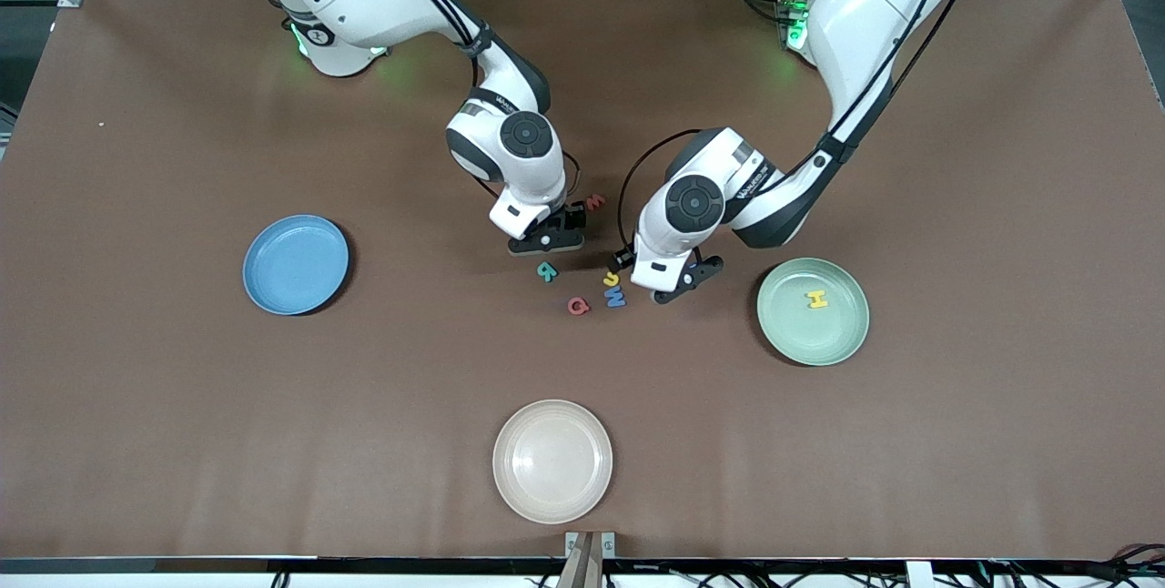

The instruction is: Sort upper and lower case letters into plates

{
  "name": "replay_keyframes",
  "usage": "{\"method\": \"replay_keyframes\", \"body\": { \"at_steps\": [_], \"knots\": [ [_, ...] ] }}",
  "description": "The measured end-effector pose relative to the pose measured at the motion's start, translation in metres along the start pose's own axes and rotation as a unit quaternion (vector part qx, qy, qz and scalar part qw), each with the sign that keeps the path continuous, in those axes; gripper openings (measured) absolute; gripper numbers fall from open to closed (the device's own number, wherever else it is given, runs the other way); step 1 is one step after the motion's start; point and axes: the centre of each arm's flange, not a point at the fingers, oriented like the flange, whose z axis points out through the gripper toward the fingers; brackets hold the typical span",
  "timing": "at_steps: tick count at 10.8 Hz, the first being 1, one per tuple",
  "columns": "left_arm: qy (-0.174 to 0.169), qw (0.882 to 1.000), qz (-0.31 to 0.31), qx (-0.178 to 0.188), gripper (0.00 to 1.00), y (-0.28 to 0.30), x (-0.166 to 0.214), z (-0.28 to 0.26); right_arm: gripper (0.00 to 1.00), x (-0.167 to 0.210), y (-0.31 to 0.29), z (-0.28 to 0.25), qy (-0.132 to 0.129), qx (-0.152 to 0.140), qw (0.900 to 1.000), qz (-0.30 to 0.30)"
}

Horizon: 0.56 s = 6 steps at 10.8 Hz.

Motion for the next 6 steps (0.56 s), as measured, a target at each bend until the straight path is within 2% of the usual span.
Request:
{"method": "replay_keyframes", "body": {
  "at_steps": [3, 5, 6],
  "knots": [
    [-0.001, 1.0, 0.028, 0.002, 1.0, -0.0022, 0.0041, -0.0005, 0.73, 0.0006, 0.0008, 0.001, 0.003, -0.004, 1.0, -0.005],
    [-0.003, 0.999, 0.033, 0.006, 1.0, -0.0054, 0.0094, -0.0009, 0.66, 0.0008, 0.0015, 0.002, 0.006, -0.007, 1.0, -0.009],
    [-0.003, 0.999, 0.034, 0.006, 1.0, -0.0056, 0.0099, -0.001, 0.55, 0.0007, 0.0019, 0.0032, 0.008, -0.009, 1.0, -0.013]
  ]
}}
